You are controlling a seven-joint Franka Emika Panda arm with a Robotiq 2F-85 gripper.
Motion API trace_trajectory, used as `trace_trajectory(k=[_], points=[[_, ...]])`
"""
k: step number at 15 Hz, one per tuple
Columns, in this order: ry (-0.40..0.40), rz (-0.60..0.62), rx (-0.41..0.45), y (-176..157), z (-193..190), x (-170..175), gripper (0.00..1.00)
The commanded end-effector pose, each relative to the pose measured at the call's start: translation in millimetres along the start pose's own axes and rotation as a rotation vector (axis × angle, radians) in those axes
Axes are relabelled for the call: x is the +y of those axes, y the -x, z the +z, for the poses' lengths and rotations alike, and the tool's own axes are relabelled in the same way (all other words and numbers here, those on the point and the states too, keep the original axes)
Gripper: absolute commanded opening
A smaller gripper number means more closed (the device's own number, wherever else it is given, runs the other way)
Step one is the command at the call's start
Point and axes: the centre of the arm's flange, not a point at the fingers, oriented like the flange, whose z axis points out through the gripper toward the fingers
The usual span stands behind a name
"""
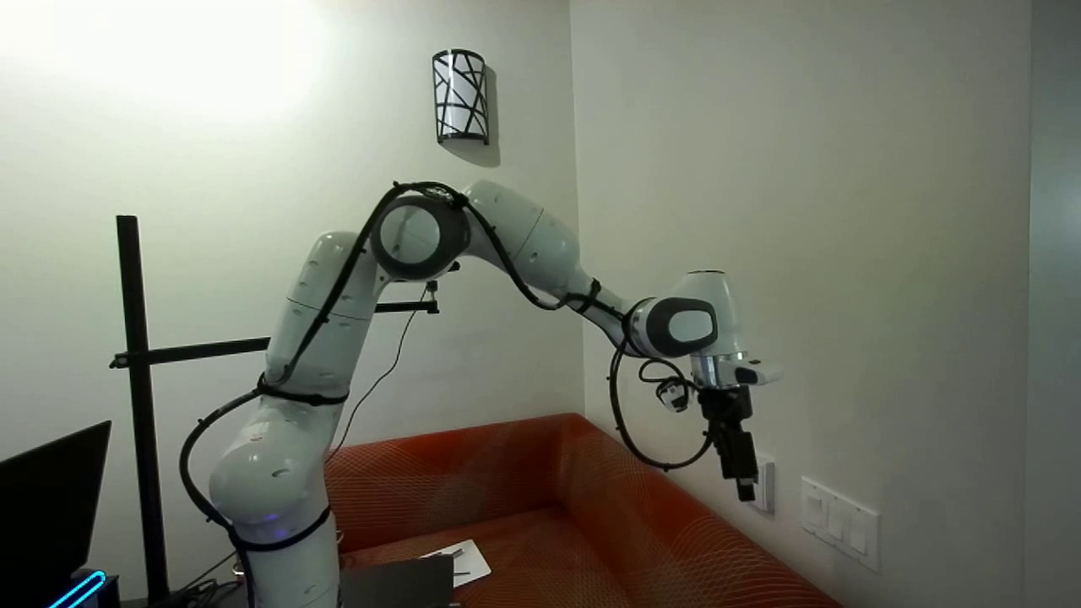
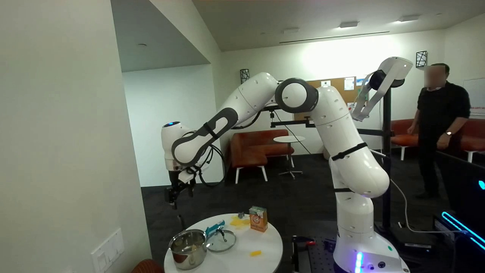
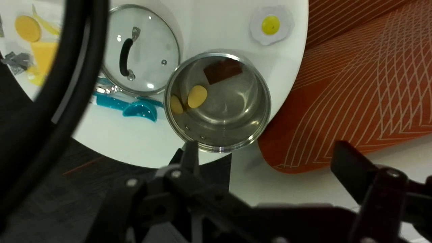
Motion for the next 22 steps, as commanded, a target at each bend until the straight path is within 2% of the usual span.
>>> trace_trajectory(k=[1, 9, 22], points=[[-0.013, 0.009, -0.027, 41, 2, 18, 1.0], [-0.014, 0.042, -0.106, 82, 29, 56, 1.0], [0.004, 0.205, -0.111, 101, 92, 123, 1.0]])
